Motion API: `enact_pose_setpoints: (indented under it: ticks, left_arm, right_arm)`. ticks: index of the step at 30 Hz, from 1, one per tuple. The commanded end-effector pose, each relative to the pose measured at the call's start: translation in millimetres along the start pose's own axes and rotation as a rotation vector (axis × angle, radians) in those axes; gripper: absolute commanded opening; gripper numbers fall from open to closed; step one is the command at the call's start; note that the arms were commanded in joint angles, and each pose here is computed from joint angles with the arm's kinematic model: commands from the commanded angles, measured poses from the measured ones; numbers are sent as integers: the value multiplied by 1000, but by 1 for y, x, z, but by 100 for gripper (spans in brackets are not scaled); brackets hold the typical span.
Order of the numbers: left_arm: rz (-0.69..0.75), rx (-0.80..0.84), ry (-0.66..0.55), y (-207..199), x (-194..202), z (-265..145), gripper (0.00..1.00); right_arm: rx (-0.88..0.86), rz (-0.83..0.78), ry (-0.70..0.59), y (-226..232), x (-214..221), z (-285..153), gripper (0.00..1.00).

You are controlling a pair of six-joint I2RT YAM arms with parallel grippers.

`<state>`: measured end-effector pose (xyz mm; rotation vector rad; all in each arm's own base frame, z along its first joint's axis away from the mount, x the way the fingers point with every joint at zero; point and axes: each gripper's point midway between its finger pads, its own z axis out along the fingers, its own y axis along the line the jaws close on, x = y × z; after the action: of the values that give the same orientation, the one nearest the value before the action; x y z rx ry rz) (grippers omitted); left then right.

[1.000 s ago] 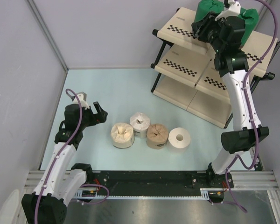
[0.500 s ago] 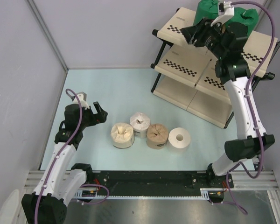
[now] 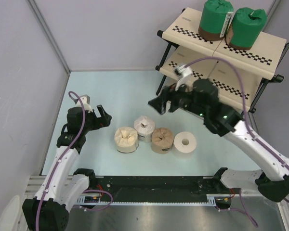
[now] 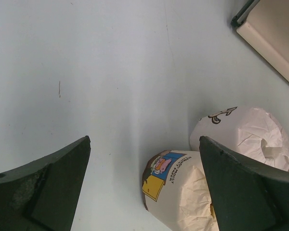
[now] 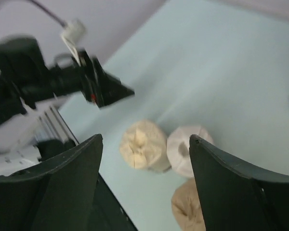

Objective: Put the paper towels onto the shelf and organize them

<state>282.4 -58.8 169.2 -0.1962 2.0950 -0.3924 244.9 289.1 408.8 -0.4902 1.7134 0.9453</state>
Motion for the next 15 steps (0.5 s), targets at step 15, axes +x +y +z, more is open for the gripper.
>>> enact_pose_setpoints:
  ticks: [15]
  left_arm:
    - [-5, 29, -33, -6, -10, -2, 100]
  right_arm:
    - [351, 83, 503, -77, 211, 58, 86]
